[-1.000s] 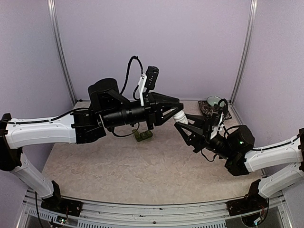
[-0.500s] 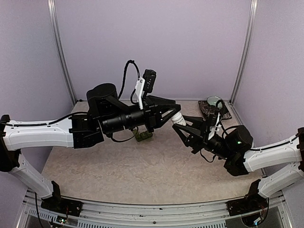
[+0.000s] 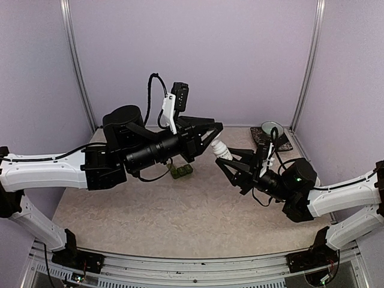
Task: Sort the pills into containers
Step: Unscrew the lid of the pill bottle from the pill bottle, then pour the pill into the compartment of the pill container.
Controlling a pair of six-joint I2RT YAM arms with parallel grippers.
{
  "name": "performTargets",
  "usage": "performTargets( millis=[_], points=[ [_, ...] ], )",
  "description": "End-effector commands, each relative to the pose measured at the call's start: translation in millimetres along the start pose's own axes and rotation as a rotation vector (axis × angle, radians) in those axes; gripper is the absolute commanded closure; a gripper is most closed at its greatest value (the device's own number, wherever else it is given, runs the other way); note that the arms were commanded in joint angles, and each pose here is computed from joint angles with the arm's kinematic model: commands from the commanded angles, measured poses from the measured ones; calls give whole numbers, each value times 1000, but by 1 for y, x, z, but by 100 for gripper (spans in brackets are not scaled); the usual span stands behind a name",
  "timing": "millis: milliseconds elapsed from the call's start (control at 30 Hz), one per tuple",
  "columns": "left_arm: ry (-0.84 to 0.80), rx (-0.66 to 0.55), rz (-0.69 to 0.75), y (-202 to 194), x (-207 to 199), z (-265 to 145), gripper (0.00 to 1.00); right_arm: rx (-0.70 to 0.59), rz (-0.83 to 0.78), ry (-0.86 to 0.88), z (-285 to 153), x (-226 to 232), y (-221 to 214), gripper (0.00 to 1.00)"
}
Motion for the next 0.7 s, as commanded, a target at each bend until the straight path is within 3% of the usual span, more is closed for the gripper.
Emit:
performTargets(
  millis=[0,667],
  points=[
    [76,-91,0,25,5,-18,78,-3,-20,-17,3,-2,1,90],
    [287,-9,-76,-15,70,-94,77,101,7,25,16,-15,-68,90]
  ],
)
Point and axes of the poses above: each gripper's point midway between its finger pads, its own z axis out along the fingers, its own x axis along the line the jaws close on, y = z × x, the point moved 8 cm from there along -z, back along the fingers, and after that the axes turned 3 degrees about -z, right-handed, at the moved point
